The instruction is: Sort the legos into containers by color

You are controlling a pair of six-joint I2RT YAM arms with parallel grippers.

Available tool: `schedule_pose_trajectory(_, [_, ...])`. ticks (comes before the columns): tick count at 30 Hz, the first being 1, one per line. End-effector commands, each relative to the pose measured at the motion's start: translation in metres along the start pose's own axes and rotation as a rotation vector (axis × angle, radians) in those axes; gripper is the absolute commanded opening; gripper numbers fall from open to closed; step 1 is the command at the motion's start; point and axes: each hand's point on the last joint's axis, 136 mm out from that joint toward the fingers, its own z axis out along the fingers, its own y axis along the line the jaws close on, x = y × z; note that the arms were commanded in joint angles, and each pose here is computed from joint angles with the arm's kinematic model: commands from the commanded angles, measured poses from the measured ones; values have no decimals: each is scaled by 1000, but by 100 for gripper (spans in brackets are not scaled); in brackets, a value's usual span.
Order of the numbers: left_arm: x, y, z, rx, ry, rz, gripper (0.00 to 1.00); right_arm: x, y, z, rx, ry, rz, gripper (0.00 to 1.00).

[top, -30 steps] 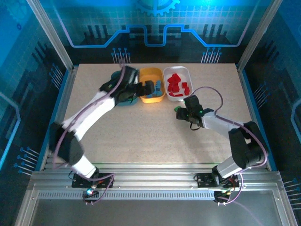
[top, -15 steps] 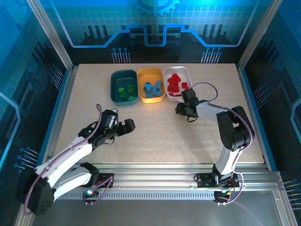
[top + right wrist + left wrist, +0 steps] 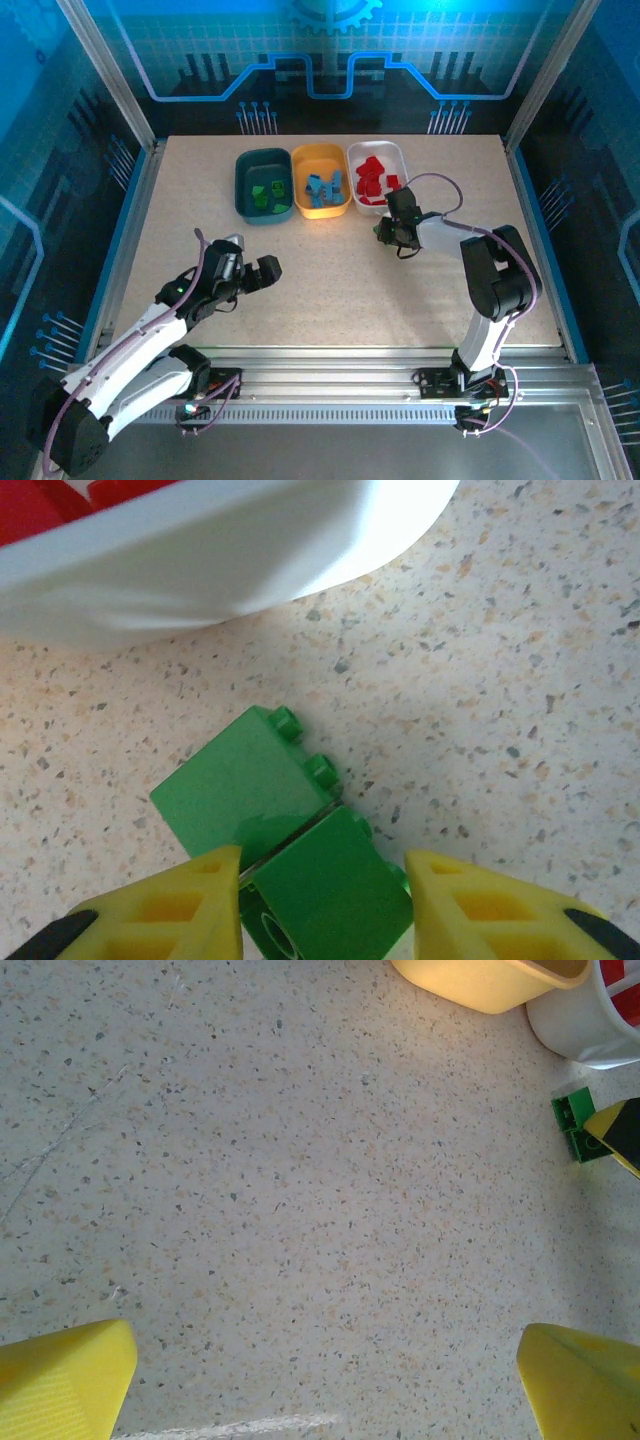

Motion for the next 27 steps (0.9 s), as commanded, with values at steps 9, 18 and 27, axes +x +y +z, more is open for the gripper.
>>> schedule_pose_trajectory(9, [3, 12, 1, -38, 1, -15, 99, 15, 26, -41, -56, -29, -102, 40])
schedule_pose_trajectory(18, [-3, 35, 1, -119, -23, -112, 99, 21, 96, -72, -182, -64, -211, 41])
schedule_pose_trajectory(27, [-3, 77, 2, -233, 9, -275, 99, 3, 215, -88, -375, -129, -371, 42])
